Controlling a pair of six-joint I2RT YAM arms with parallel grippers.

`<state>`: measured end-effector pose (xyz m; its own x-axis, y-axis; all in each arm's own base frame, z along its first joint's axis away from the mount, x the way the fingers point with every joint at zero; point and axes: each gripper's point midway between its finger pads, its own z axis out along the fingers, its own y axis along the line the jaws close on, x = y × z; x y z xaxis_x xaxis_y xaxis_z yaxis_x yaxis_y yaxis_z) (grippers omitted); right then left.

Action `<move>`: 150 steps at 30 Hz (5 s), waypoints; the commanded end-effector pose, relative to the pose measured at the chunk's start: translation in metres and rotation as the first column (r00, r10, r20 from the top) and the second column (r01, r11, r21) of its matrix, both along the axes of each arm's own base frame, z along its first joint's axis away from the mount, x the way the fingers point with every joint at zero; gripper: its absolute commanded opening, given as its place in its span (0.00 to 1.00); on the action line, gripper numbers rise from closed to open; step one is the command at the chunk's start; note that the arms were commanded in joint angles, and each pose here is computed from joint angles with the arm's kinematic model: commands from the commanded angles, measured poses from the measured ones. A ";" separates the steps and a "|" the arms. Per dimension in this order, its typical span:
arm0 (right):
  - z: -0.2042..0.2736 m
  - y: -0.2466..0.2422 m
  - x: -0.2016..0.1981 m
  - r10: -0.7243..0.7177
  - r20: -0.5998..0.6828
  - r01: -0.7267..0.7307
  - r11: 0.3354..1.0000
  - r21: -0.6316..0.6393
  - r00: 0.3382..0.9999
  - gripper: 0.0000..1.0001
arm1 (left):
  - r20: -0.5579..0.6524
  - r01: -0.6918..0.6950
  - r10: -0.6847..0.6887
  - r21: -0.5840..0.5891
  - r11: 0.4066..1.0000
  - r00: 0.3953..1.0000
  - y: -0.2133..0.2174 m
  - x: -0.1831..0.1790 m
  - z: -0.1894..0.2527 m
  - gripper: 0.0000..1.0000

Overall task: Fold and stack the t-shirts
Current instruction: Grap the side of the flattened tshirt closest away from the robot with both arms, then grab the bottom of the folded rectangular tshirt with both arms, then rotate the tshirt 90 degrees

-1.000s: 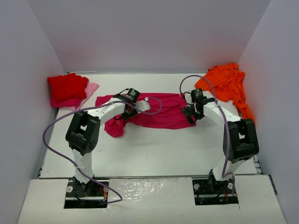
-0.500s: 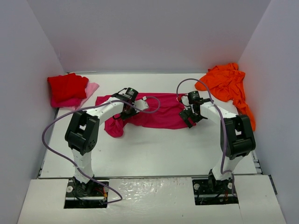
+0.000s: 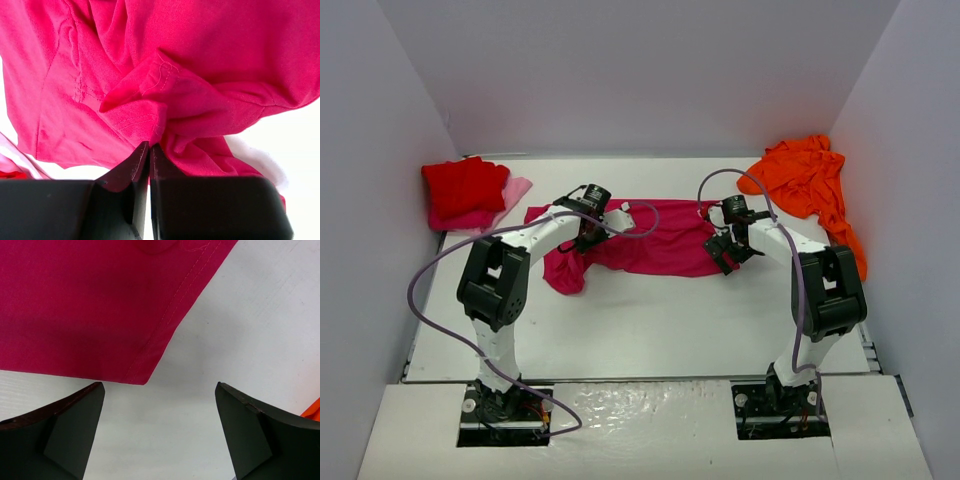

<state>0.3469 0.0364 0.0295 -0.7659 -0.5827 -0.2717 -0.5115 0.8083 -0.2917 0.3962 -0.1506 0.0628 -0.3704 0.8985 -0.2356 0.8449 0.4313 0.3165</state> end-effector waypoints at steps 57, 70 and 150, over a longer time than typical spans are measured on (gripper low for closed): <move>0.086 0.005 -0.001 0.340 -0.025 -0.338 0.920 -0.199 0.940 0.00 | 0.243 -0.030 0.099 -0.271 0.962 0.965 0.058 -0.077 0.199 0.00; 0.095 -0.016 -0.044 0.321 -0.008 -0.314 0.921 -0.230 0.947 0.00 | 0.149 0.004 0.037 -0.266 0.964 0.988 0.081 -0.173 0.213 0.00; 0.065 0.025 0.062 0.275 0.026 -0.269 0.954 -0.134 0.961 0.10 | -0.089 -0.098 0.075 -0.303 0.948 0.993 0.046 -0.093 0.096 0.00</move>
